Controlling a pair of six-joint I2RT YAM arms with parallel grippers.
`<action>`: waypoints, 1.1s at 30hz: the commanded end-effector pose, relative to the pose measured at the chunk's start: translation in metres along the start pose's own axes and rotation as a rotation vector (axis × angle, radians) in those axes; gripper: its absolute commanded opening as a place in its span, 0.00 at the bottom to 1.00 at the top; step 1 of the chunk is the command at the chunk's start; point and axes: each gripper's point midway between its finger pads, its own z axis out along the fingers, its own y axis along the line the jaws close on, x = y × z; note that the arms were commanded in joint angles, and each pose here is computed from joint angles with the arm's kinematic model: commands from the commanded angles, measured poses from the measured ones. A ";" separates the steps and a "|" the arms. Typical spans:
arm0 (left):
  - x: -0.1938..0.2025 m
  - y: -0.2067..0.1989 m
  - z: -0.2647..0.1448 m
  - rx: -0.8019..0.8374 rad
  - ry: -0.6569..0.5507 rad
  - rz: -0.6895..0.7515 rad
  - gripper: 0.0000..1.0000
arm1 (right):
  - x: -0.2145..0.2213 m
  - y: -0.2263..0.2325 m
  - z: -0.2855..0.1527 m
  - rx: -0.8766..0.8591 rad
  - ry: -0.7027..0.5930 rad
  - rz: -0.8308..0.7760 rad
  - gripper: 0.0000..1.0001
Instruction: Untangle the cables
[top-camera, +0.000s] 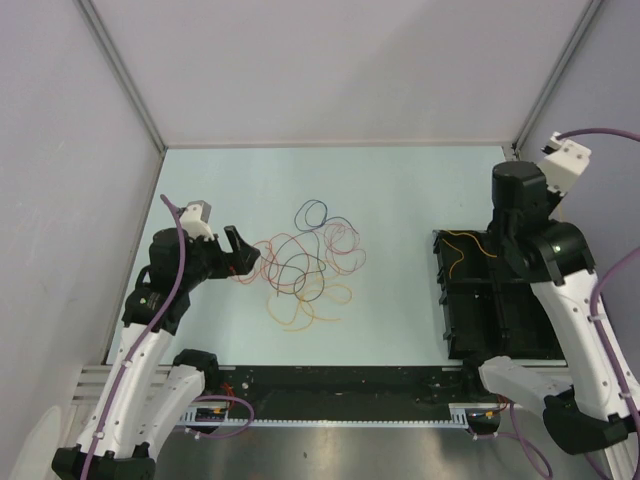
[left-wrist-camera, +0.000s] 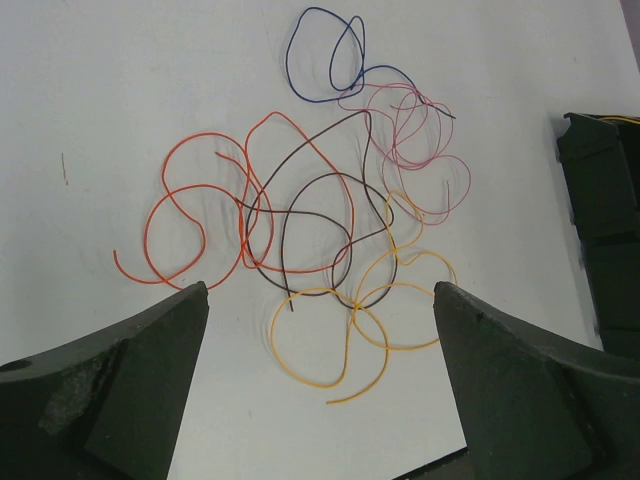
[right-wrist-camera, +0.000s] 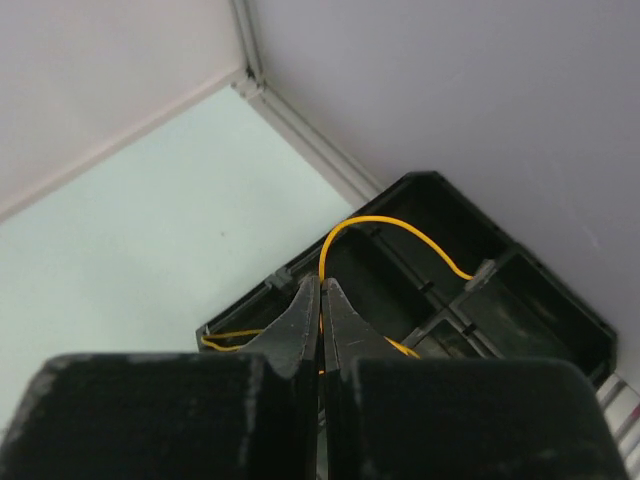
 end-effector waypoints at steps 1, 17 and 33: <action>-0.007 -0.004 -0.002 0.020 -0.032 0.012 1.00 | 0.038 0.040 0.018 -0.089 0.116 -0.010 0.00; -0.008 -0.006 -0.003 0.025 -0.038 0.016 1.00 | 0.109 0.112 0.057 -0.264 0.268 -0.001 0.00; -0.008 -0.005 -0.003 0.025 -0.038 0.017 1.00 | 0.200 0.138 0.099 -0.308 0.423 -0.036 0.00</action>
